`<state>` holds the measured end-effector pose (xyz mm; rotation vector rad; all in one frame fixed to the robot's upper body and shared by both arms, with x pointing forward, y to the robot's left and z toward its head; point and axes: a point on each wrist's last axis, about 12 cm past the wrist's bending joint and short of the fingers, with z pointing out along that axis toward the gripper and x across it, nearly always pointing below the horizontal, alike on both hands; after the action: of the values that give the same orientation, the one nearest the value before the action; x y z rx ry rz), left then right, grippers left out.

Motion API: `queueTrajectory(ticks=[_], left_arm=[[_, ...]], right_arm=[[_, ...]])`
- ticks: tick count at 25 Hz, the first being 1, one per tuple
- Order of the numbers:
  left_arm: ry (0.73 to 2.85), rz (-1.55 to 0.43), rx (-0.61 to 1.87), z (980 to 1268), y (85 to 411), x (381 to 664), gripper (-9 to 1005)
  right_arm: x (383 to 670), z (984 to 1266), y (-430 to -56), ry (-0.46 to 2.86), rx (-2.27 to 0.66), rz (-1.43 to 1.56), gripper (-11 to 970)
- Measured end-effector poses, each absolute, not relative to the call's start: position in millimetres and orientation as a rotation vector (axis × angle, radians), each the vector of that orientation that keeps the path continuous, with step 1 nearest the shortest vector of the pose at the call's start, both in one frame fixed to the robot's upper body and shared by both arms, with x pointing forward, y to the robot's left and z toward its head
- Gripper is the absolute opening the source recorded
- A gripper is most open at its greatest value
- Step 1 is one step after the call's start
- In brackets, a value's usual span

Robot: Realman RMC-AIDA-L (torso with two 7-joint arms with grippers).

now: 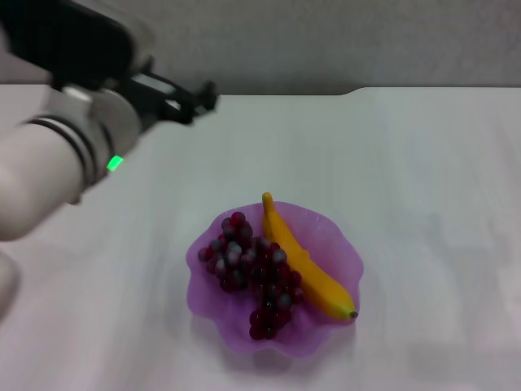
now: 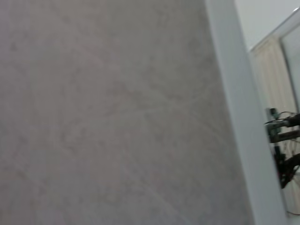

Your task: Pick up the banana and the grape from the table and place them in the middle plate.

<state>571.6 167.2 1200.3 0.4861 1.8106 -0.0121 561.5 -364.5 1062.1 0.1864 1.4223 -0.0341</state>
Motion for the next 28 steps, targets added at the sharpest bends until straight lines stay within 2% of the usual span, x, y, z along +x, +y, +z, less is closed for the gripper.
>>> queueTrajectory(ticks=[5, 11, 20, 28], left_arm=[[1.722, -0.053, 0.327, 1201.1, 206.8, 580.1, 897], [1.679, -0.108, 0.209, 1173.0, 240.5, 595.8, 897], [1.525, -0.16, 0.181, 1137.5, 267.9, 596.7, 897], [1.548, -0.168, 0.126, 1117.6, 283.6, 603.1, 897]], right_arm=[[567.9, 1067.8, -357.8, 1.409, 0.148, -0.021, 878], [575.0, 1072.1, -347.8, 1.403, 0.077, -0.006, 878], [574.4, 1077.2, -347.7, 1.352, 0.11, -0.005, 878], [573.5, 1079.5, -353.3, 1.331, 0.124, -0.075, 878]])
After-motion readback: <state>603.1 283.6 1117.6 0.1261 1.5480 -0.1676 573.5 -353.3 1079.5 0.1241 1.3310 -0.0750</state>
